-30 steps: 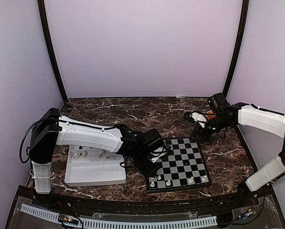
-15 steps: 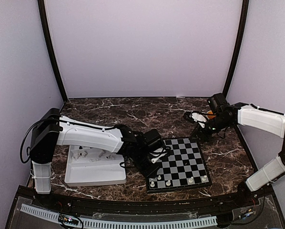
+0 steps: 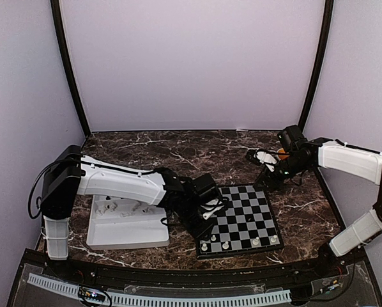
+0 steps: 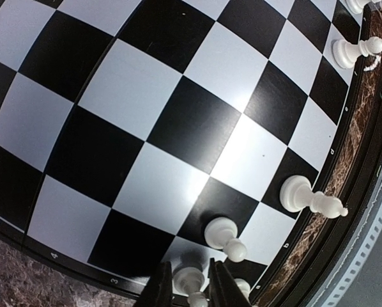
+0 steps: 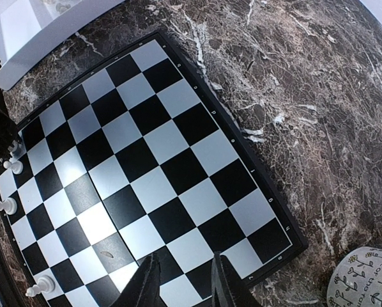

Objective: Set up the chess pieces on the board
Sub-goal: Place the rook at a2, then pick up the queen from the storage box.

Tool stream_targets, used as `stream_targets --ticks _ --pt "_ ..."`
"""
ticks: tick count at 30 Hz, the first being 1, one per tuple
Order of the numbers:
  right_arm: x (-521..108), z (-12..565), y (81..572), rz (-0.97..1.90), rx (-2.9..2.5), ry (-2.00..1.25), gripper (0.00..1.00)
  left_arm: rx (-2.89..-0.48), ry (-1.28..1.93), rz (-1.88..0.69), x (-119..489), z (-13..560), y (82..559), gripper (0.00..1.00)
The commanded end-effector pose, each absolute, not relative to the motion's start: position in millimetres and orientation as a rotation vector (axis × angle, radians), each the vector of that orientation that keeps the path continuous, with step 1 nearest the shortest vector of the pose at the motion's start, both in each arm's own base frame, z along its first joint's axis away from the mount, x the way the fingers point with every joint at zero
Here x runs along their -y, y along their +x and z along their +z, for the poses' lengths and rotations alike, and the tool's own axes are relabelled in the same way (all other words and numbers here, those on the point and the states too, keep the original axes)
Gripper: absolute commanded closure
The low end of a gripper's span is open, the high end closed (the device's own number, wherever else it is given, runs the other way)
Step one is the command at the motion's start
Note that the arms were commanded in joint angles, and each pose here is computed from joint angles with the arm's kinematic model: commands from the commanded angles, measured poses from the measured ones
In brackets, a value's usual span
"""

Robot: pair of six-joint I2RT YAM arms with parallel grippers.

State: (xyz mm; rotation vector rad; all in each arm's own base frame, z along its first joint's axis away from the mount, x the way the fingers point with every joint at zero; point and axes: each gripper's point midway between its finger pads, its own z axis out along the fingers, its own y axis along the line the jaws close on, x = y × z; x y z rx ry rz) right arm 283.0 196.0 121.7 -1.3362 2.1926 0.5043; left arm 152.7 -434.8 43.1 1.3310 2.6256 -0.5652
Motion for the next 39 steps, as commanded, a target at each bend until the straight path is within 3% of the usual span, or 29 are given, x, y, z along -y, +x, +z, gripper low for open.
stream_targets --ticks 1,9,19,24,29,39 --pt "-197.0 120.5 285.1 0.513 -2.185 -1.332 0.71 -2.614 1.338 -0.576 437.9 52.1 151.0 0.74" --pt "-197.2 120.9 284.7 0.516 -2.185 -1.331 0.71 -2.567 1.316 -0.544 437.1 74.2 159.4 0.72" --pt "-198.2 121.2 285.6 0.523 -2.189 -1.330 0.71 -2.388 1.068 -0.398 400.1 164.7 214.2 0.62" --pt "-201.2 130.3 285.8 0.538 -2.160 -1.335 0.71 -2.537 0.739 -0.181 309.6 152.7 260.2 0.63" --pt "-208.8 152.8 288.8 0.549 -2.110 -1.371 0.72 -2.624 0.521 -0.089 226.8 121.6 267.3 0.63" --pt "-231.5 158.7 293.1 0.565 -2.073 -1.467 0.74 -2.749 0.373 -0.183 176.5 56.1 273.6 0.64"
